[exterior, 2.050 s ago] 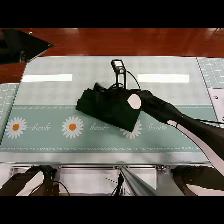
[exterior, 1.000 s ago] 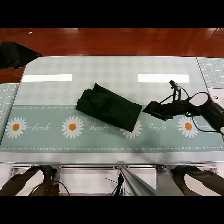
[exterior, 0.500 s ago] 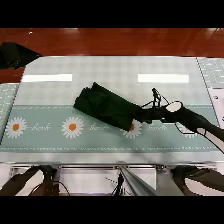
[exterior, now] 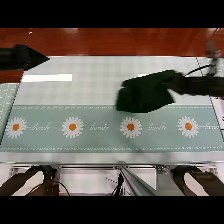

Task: Fold the shirts.

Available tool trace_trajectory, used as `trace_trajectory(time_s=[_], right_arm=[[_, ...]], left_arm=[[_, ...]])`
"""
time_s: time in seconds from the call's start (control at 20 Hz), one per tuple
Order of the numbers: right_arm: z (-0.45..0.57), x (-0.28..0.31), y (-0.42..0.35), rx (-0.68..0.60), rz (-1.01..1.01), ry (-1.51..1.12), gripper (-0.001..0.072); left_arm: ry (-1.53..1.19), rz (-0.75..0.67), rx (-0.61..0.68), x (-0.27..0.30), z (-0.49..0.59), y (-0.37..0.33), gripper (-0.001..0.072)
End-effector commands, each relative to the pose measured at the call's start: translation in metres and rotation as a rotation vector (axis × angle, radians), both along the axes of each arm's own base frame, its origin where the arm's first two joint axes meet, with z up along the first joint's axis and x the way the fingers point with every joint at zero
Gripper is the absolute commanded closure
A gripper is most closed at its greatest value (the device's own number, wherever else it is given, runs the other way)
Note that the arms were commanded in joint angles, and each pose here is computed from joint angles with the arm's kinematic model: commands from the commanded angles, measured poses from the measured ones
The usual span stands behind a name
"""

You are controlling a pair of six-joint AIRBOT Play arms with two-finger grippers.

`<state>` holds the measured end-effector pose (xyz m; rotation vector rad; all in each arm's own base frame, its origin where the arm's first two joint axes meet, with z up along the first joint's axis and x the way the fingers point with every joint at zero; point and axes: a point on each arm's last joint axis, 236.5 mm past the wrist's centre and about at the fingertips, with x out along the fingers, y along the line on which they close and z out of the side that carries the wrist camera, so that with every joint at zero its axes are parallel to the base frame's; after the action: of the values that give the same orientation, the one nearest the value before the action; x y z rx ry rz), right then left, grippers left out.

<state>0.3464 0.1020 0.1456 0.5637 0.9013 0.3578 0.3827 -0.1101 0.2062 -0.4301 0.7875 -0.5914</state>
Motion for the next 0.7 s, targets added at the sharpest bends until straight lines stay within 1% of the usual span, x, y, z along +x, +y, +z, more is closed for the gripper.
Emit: trace_trajectory(time_s=[0.0,0.3,0.45,0.55,0.65], right_arm=[[0.048,-0.049,-0.089,-0.177,-0.198,0.041,0.0684],[0.039,-0.13,-0.204,-0.355,-0.516,0.294,0.0683],[0.027,-0.183,-0.255,-0.452,-0.715,0.469,0.0685],[0.025,-0.213,-0.276,-0.479,-0.837,0.552,0.0685],[0.024,-0.234,-0.287,-0.483,-0.911,0.613,0.0685]], left_arm=[[0.065,-0.064,-0.01,0.005,-0.024,-0.023,0.068],[0.123,-0.216,0.018,0.005,-0.065,-0.066,0.068],[0.139,-0.236,0.023,0.009,-0.078,-0.073,0.068],[0.134,-0.23,0.027,0.014,-0.082,-0.072,0.068],[0.131,-0.224,0.029,0.016,-0.083,-0.07,0.068]])
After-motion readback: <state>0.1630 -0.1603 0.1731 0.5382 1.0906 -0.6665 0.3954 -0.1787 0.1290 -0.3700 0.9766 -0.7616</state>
